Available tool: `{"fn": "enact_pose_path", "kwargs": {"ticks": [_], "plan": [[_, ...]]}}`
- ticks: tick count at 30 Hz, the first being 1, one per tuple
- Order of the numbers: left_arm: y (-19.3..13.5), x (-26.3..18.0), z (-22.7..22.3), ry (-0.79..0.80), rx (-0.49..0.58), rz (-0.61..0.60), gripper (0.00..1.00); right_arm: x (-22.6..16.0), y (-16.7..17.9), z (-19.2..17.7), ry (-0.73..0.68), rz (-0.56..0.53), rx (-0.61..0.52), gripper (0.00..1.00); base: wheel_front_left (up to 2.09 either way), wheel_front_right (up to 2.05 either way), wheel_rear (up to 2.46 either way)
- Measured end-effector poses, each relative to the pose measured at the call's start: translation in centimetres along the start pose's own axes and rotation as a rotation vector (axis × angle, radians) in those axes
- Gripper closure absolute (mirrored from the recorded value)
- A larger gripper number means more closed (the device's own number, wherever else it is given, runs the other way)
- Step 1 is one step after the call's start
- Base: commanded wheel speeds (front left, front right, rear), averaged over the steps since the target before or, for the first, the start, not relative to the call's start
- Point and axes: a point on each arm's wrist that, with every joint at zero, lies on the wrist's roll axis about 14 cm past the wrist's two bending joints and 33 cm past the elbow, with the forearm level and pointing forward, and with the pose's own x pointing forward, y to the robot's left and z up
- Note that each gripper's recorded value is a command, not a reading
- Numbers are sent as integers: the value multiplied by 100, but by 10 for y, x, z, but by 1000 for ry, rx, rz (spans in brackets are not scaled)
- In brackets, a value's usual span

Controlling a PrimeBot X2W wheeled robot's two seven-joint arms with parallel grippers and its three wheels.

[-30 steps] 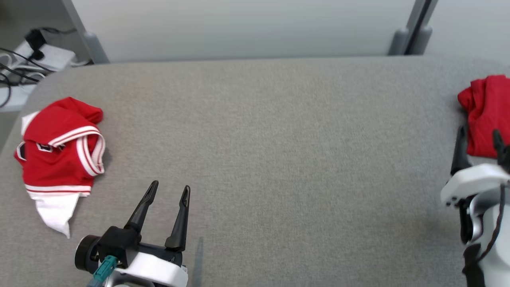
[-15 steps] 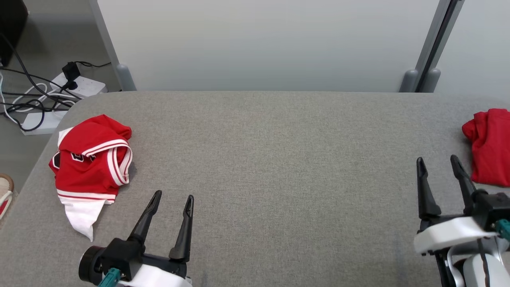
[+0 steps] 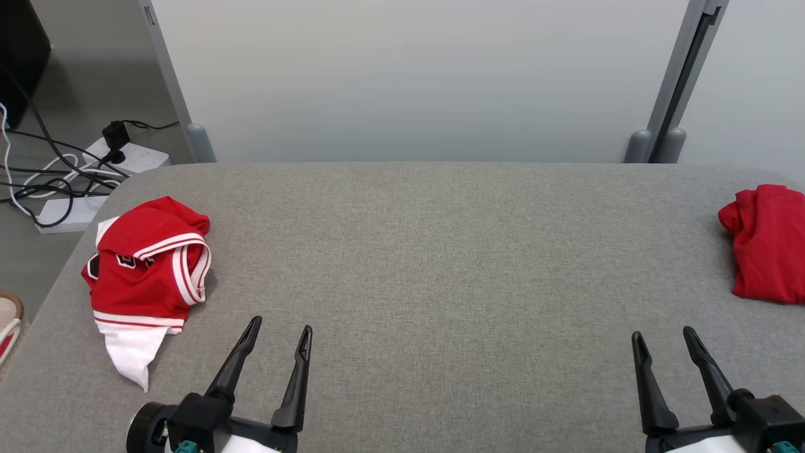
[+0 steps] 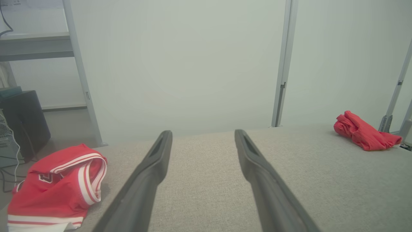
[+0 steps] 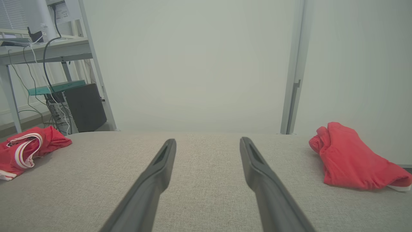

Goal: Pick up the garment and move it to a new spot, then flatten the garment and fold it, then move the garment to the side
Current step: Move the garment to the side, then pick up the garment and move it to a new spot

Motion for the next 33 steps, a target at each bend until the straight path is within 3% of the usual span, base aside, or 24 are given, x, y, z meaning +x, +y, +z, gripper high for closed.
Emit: {"fn": "enact_pose_path", "kwargs": {"ticks": [22,33], "plan": [[12,-5,-11,35,9,40,0,-9,-3,2,-8,-19,36,0,0,0,0],[26,-15,-10,37,27,86,0,0,10,1,-6,27,52,0,0,0,0]]}}
